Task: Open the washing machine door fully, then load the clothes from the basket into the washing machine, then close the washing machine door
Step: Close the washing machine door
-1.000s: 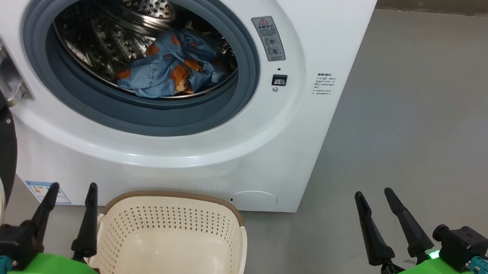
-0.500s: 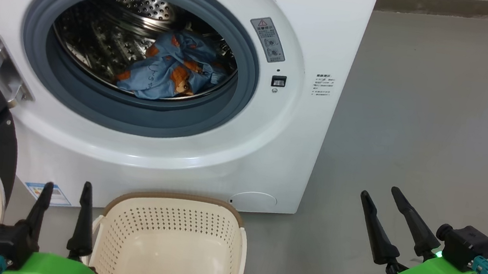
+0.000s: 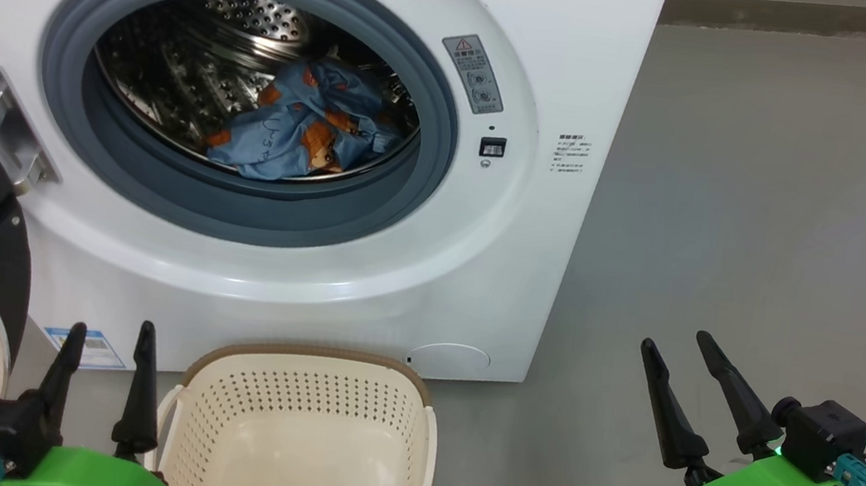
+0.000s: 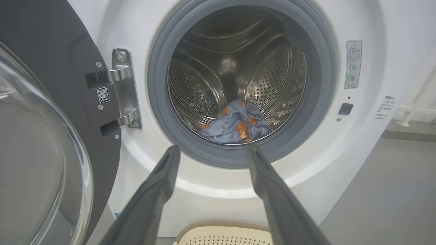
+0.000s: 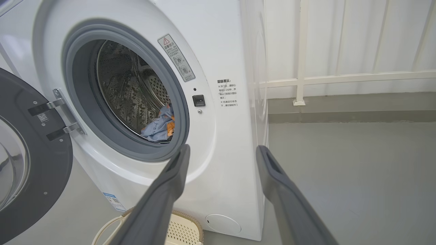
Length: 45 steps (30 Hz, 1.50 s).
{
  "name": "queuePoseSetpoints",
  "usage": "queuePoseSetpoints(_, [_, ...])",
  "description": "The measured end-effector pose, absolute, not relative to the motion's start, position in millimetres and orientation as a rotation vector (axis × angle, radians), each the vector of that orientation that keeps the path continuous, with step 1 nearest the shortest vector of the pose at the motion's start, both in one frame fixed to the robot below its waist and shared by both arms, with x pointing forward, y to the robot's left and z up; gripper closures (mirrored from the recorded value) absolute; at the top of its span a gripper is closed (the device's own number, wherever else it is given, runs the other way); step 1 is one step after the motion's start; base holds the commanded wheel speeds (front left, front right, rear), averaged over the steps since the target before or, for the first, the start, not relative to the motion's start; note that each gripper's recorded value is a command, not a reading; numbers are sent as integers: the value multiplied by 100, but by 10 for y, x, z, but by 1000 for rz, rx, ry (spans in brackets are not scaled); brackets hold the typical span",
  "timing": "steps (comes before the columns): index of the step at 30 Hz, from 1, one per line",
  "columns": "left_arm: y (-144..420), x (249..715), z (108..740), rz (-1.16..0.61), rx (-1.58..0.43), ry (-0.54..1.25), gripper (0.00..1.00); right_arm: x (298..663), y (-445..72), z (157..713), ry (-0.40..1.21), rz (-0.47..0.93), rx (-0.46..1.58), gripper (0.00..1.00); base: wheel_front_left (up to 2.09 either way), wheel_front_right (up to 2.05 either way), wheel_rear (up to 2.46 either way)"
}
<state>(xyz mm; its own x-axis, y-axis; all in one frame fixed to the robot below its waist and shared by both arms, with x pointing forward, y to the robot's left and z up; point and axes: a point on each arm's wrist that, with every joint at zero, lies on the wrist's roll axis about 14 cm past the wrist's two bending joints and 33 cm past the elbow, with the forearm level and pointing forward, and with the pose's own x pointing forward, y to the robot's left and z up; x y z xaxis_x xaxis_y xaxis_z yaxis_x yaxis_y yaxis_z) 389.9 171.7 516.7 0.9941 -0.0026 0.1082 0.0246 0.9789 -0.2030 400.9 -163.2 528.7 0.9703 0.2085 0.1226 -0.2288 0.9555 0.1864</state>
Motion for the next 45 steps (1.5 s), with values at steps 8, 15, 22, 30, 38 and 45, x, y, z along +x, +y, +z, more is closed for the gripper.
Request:
queuePoseSetpoints(8, [1711, 3895, 5169, -21, -202, -109, 0, 4013, -1628, 5285, -102, 223, 201, 0, 0, 0, 0])
queuePoseSetpoints(15, [1707, 3892, 5178, -21, -204, -111, 0, 4011, -1628, 5292, -103, 224, 201, 0, -3, 3, 0])
queuePoseSetpoints(22, [1699, 3898, 5172, -22, -206, -110, 0, 4011, -1634, 5283, -101, 221, 204, 0, -71, 71, 0])
queuePoseSetpoints(30, [1691, 3901, 5172, -23, -208, -110, 0, 4013, -1637, 5277, -99, 220, 206, 0, -157, 157, 0])
queuePoseSetpoints(38, [1679, 3899, 5170, -32, -210, -110, 0, 4013, -1636, 5272, -98, 221, 206, 0, -116, 116, 0])
queuePoseSetpoints(45, [1681, 3901, 5160, -31, -211, -107, 0, 4017, -1629, 5258, -93, 223, 206, 0, -19, 19, 0])
